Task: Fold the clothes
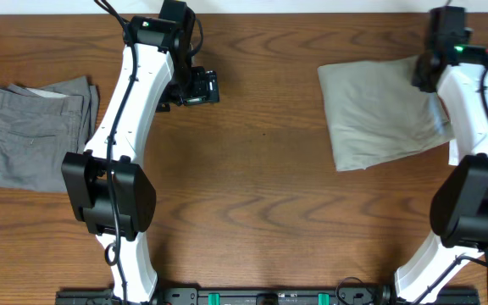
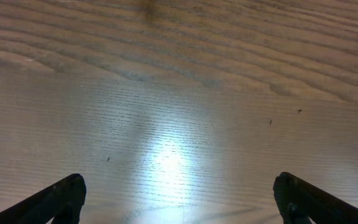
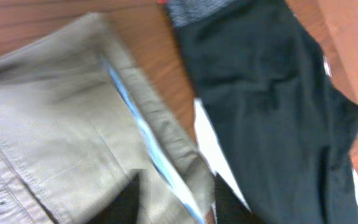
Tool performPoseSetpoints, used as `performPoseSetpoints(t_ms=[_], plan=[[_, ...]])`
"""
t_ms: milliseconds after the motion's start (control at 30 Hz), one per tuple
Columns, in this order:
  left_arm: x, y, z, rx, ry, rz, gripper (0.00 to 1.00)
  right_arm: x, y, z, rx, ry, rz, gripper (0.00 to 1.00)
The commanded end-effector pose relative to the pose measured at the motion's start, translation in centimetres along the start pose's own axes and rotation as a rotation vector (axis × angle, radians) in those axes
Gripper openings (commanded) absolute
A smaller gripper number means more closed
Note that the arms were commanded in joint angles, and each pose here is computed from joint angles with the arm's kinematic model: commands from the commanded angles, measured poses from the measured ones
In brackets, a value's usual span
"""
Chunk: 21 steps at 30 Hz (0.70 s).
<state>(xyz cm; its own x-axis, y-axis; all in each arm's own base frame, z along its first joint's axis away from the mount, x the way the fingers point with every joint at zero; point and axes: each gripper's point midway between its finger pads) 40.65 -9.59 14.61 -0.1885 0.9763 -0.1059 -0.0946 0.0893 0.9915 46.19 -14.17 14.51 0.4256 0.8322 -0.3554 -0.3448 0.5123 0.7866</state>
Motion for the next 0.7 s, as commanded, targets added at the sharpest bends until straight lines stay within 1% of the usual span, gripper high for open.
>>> performPoseSetpoints(t_ms=[0,33,100,200,300,367,433,500,533,567,667], plan=[[0.1,1.6,0.4,-0.043,0.000,-0.004,0.98,-0.7,-2.0,-0.8,0.043,-0.002,-0.029,0.81],[0.1,1.6,0.4,-0.043,0.000,-0.004,0.98,-0.7,-2.3,-1.0,0.051,-0.001,-0.031,0.90],[0.1,1.6,0.4,-0.043,0.000,-0.004,0.98,-0.8,-2.3,-1.2,0.059,0.001,-0.033,0.91],[0.1,1.6,0.4,-0.043,0.000,-0.004,0.98,-0.4,-1.1,-0.9,0.057,0.006,-0.002,0.91],[0.1,1.6,0.4,-0.044,-0.001,-0.005,0.98,1.0,0.7,-0.7,0.060,0.037,0.080,0.88],[-0.4,1.5,0.2,-0.029,-0.002,-0.034,0.98,2.7,2.2,-1.0,0.074,0.079,0.189,0.87],[-1.7,1.3,-0.5,0.006,-0.039,-0.109,0.98,3.4,2.8,-1.3,0.084,0.077,0.244,0.88],[-4.0,0.9,-1.7,0.058,-0.126,-0.238,0.98,4.1,2.9,-1.5,0.095,0.064,0.298,0.93],[-4.9,0.6,-2.2,0.080,-0.137,-0.287,0.98,4.4,3.0,-1.5,0.099,0.058,0.323,0.93],[-6.1,0.2,-2.8,0.106,-0.144,-0.346,0.98,4.7,3.0,-1.6,0.106,0.038,0.351,0.96],[-8.7,-1.1,-4.2,0.151,-0.172,-0.468,0.98,5.5,3.3,-1.6,0.117,0.017,0.435,0.99]])
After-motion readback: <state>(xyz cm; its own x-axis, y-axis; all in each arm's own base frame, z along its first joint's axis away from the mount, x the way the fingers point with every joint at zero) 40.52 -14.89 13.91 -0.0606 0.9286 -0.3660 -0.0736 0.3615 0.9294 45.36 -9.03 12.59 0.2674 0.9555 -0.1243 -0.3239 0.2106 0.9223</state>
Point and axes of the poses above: each gripper's point midway between its finger pads, its own y axis back along the fingers, its own x axis along the line the jaws close on, z = x × y, and after that the axes turned 4 degrees about y, right-handed
